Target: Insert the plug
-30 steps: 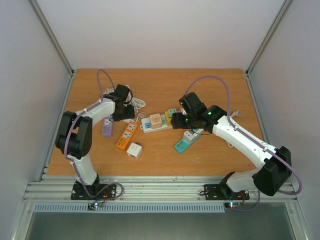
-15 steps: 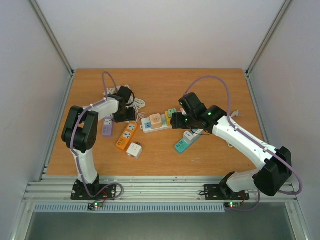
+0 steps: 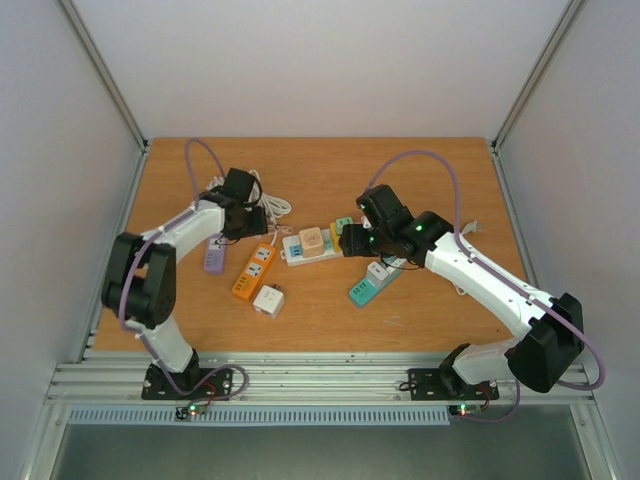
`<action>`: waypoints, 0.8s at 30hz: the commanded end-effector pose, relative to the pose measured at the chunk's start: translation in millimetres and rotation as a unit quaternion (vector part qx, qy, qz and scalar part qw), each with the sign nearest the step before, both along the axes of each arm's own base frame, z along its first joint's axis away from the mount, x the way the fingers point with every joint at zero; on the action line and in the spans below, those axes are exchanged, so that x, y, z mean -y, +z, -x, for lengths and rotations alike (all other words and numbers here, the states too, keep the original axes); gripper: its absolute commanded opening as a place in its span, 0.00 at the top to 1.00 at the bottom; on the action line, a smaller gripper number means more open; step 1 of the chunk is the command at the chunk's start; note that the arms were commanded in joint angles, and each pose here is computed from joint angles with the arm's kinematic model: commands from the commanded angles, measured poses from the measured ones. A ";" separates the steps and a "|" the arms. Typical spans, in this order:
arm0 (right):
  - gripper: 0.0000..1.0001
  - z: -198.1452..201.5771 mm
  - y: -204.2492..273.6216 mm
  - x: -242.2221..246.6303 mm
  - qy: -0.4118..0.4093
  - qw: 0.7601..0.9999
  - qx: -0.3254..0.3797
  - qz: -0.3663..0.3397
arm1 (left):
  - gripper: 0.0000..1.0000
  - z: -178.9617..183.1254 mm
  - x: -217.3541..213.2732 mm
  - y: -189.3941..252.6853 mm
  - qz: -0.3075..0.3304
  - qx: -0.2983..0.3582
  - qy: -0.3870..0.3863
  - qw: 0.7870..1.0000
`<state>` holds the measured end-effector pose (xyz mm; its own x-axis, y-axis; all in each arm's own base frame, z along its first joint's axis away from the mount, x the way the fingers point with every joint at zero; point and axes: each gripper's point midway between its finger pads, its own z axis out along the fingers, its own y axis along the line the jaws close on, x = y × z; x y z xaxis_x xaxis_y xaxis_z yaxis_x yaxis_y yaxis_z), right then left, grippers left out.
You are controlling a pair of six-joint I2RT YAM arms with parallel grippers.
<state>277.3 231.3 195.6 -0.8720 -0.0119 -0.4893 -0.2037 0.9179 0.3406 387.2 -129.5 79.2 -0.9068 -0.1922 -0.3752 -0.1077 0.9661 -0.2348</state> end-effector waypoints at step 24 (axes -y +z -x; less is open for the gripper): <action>0.31 -8.9 57.3 -177.3 0.149 0.958 0.133 -0.206 | 0.43 64.1 57.3 188.1 0.487 0.083 0.120 0.861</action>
